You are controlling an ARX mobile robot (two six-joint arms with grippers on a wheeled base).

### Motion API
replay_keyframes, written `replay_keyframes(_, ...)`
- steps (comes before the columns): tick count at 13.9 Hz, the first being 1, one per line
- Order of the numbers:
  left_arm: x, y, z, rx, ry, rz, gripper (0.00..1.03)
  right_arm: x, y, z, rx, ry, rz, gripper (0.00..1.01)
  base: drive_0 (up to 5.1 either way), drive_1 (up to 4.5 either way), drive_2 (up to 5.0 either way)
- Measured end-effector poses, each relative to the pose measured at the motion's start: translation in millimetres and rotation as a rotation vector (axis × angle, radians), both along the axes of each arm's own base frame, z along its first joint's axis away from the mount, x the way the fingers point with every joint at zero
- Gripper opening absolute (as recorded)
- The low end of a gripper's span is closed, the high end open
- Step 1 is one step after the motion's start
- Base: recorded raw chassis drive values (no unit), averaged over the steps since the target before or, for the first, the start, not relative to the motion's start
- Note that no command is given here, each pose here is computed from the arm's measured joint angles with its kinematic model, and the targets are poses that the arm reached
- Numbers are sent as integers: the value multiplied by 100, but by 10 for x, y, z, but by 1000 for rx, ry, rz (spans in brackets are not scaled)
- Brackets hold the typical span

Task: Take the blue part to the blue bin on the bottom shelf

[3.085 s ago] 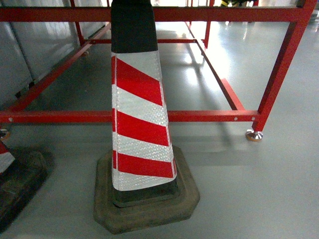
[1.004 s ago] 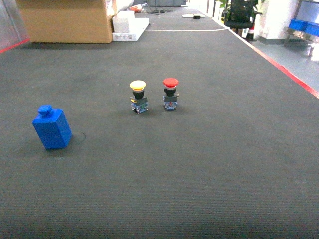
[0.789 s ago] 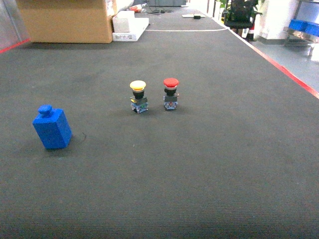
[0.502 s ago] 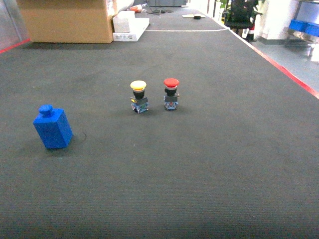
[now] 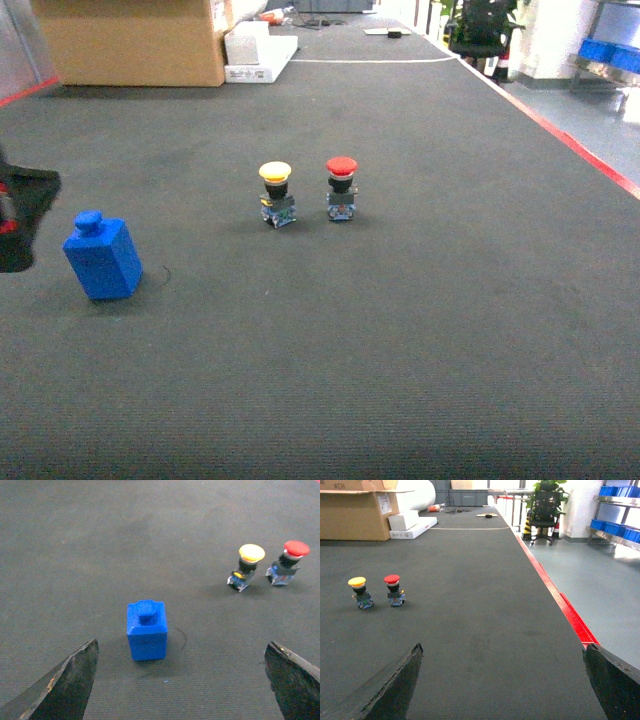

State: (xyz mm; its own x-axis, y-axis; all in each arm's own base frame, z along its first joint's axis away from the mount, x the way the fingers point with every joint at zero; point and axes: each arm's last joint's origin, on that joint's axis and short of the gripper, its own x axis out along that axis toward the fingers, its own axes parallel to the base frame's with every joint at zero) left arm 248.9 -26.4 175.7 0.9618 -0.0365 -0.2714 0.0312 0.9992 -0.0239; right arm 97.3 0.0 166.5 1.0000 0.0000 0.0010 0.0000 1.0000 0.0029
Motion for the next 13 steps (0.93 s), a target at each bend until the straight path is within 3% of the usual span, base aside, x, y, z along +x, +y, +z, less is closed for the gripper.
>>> replay_keyframes(3, 466, 34, -349, 24, 109, 56, 98, 0, 0, 0, 0, 0, 0, 98, 0, 0, 0)
replay_keyframes(8, 985, 109, -725, 44, 173, 106, 98, 0, 0, 0, 0, 0, 0, 98, 0, 0, 0)
replay_keyframes(13, 1357, 106, -999, 49, 209, 93, 98, 0, 0, 0, 0, 0, 0, 98, 0, 0, 0)
